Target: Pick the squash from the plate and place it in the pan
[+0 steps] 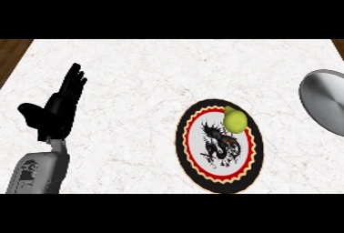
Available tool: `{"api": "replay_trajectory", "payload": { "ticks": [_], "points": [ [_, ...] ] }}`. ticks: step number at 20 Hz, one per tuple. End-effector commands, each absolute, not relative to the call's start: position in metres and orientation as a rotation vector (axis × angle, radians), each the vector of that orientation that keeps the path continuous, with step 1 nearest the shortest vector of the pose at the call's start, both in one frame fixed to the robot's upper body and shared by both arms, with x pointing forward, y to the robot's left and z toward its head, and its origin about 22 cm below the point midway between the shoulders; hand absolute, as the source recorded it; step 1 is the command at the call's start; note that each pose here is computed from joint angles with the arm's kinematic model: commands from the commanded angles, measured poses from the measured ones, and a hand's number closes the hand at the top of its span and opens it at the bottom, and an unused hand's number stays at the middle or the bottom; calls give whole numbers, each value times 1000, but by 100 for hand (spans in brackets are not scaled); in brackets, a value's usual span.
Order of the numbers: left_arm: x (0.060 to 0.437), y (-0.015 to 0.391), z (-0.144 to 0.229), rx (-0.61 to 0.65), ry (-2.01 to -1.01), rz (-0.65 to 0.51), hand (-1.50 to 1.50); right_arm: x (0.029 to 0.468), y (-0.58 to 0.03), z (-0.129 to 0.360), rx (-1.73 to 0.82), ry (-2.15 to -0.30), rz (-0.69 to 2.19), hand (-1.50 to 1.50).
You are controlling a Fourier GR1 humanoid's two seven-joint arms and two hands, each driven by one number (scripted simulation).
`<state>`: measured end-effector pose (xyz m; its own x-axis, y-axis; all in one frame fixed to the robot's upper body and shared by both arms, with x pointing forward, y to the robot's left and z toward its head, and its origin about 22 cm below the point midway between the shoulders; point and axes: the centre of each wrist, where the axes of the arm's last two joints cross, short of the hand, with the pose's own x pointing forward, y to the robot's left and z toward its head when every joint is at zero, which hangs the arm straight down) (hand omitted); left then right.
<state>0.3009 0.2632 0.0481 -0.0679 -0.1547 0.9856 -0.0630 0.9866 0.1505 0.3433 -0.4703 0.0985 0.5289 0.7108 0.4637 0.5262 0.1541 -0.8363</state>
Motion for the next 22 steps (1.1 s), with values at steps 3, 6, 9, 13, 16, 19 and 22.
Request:
{"api": "replay_trajectory", "payload": {
  "ticks": [3,6,9,13,16,19,22],
  "points": [
    [301,261,54,168,-1655,-86,0,324,-500,69,-1492,-1085,171,150],
    [313,254,53,157,-1645,-83,0,329,-491,56,-1308,-1067,60,-150],
    [307,253,59,148,-1675,-94,0,329,-479,34,-1050,-1072,58,-150],
    [313,256,62,148,-1660,-68,0,318,-496,38,-992,-1139,61,-150],
    [304,258,48,145,-1637,-92,0,321,-496,43,-1048,-1210,30,-150],
    [305,264,44,164,-1622,-69,0,315,-496,34,-1052,-1339,-65,-150],
    [302,262,43,171,-1628,-60,0,312,-498,33,-1057,-1420,-226,-150]
  ]
}}
